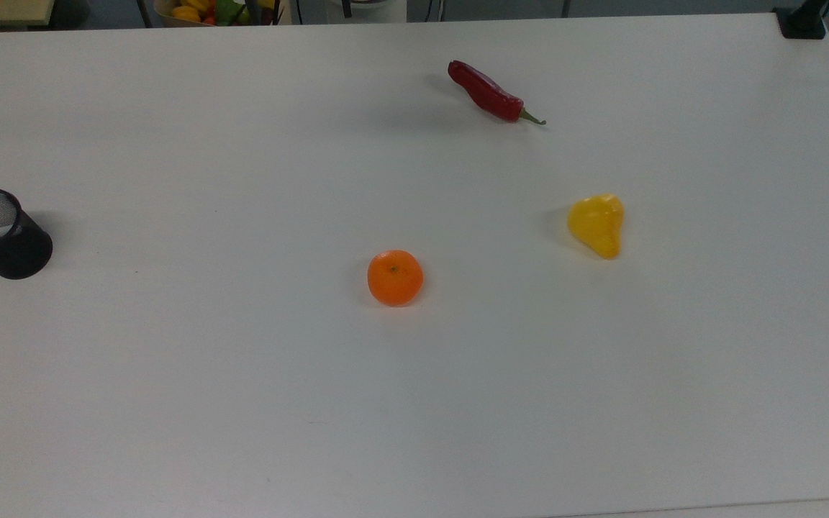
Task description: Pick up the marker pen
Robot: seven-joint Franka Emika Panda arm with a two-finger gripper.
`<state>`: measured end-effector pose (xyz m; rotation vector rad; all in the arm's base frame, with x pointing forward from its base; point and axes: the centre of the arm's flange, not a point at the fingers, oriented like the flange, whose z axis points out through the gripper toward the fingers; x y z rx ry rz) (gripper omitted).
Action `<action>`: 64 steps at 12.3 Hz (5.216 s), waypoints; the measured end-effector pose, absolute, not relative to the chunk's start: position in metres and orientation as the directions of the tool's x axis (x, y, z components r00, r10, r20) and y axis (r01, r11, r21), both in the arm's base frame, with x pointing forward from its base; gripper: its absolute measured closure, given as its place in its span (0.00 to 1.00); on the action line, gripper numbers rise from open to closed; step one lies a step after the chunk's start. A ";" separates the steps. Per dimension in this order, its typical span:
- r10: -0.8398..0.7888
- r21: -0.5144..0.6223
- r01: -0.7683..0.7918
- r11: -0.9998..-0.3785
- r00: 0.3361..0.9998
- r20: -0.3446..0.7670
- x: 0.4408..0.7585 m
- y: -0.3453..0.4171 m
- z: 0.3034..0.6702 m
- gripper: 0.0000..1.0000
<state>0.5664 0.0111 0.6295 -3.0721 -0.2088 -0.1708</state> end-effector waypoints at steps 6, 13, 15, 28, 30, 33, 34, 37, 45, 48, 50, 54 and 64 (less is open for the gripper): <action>0.129 -0.050 0.136 -0.989 0.985 0.115 0.567 0.010 0.630 0.00; 0.044 -0.031 0.052 -0.998 0.974 0.222 0.578 -0.040 0.637 0.00; 0.006 -0.025 0.013 -1.000 0.966 0.260 0.580 -0.064 0.640 0.00; -0.157 0.058 -0.218 -0.974 0.837 0.524 0.619 -0.196 0.601 0.00; -0.162 0.079 -0.243 -0.967 0.822 0.546 0.628 -0.211 0.581 0.00; -0.169 0.111 -0.283 -0.953 0.797 0.580 0.639 -0.237 0.547 0.00; -0.167 0.119 -0.290 -0.950 0.790 0.590 0.642 -0.242 0.538 0.00; -0.153 0.149 -0.308 -0.940 0.768 0.622 0.653 -0.257 0.504 0.00; -0.124 0.211 -0.316 -0.925 0.776 0.619 0.671 -0.281 0.419 0.10; -0.120 0.224 -0.325 -0.919 0.771 0.625 0.671 -0.291 0.401 0.19; -0.118 0.237 -0.328 -0.915 0.776 0.620 0.670 -0.298 0.388 0.19; -0.076 0.278 -0.302 -0.912 0.790 0.608 0.674 -0.300 0.384 0.26; -0.056 0.295 -0.294 -0.909 0.787 0.614 0.676 -0.302 0.380 0.82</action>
